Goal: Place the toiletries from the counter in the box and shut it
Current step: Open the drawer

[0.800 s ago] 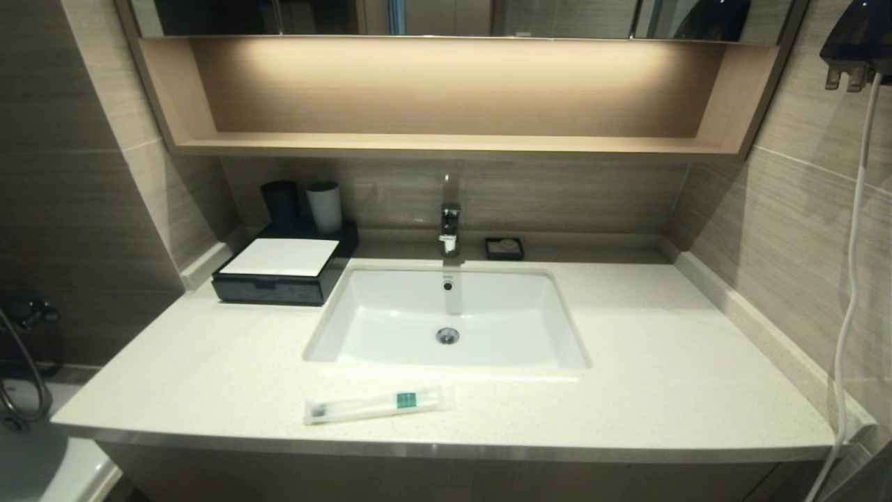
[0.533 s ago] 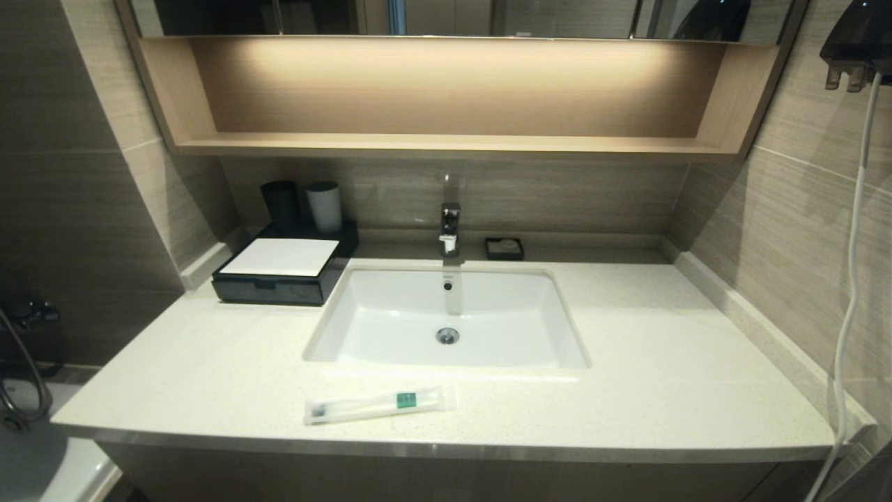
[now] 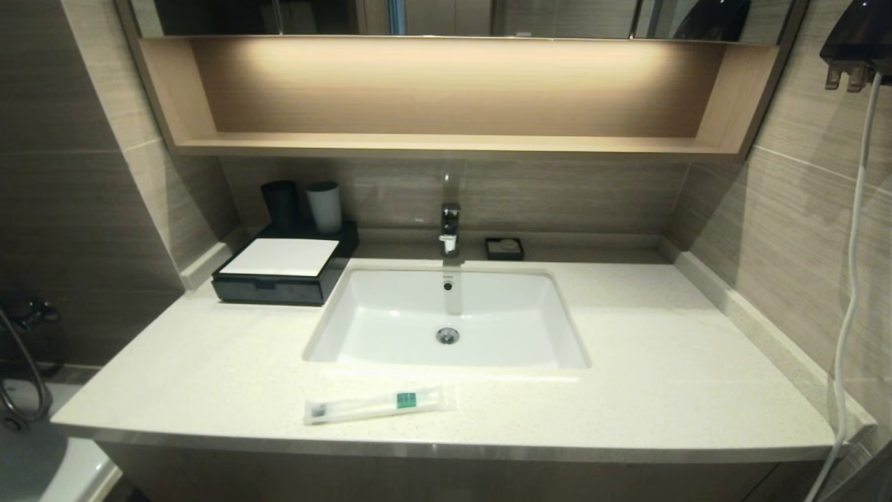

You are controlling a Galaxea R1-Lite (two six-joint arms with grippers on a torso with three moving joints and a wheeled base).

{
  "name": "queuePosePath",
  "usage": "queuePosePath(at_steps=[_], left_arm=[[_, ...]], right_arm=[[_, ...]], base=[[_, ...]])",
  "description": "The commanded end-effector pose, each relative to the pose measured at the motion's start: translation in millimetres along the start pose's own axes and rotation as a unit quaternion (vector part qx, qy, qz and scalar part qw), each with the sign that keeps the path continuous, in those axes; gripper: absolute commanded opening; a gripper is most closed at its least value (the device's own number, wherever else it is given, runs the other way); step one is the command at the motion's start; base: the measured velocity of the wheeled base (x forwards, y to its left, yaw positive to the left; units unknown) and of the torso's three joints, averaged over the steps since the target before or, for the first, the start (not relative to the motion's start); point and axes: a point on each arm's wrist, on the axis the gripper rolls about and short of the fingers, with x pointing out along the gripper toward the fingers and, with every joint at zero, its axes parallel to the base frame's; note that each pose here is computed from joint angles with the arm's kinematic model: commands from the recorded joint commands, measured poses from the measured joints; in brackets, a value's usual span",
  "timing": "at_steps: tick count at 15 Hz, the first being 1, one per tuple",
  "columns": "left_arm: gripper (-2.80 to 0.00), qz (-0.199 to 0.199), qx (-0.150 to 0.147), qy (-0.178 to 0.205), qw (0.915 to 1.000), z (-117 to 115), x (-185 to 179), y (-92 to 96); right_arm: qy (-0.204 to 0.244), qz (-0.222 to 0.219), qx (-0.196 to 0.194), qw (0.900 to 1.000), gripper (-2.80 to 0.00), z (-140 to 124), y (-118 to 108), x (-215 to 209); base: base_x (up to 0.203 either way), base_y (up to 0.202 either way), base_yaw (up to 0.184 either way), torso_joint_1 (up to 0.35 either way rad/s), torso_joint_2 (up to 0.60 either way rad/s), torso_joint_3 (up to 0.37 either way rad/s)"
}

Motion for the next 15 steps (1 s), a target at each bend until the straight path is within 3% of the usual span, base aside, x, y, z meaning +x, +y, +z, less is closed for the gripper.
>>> queuePosePath(at_steps=[1,15], left_arm=[[-2.80,-0.001,0.000,0.010,0.9999,-5.5,1.4,-0.2],[-2.80,0.001,0.004,0.010,0.9999,-5.5,1.5,-0.1]], right_arm=[[0.000,0.000,0.000,1.000,-2.80,0.0,0.0,0.0],[0.000,0.000,0.000,1.000,-2.80,0.0,0.0,0.0]], base=[[0.000,0.000,0.000,0.000,0.00,0.000],[0.000,0.000,0.000,0.000,0.00,0.000]])
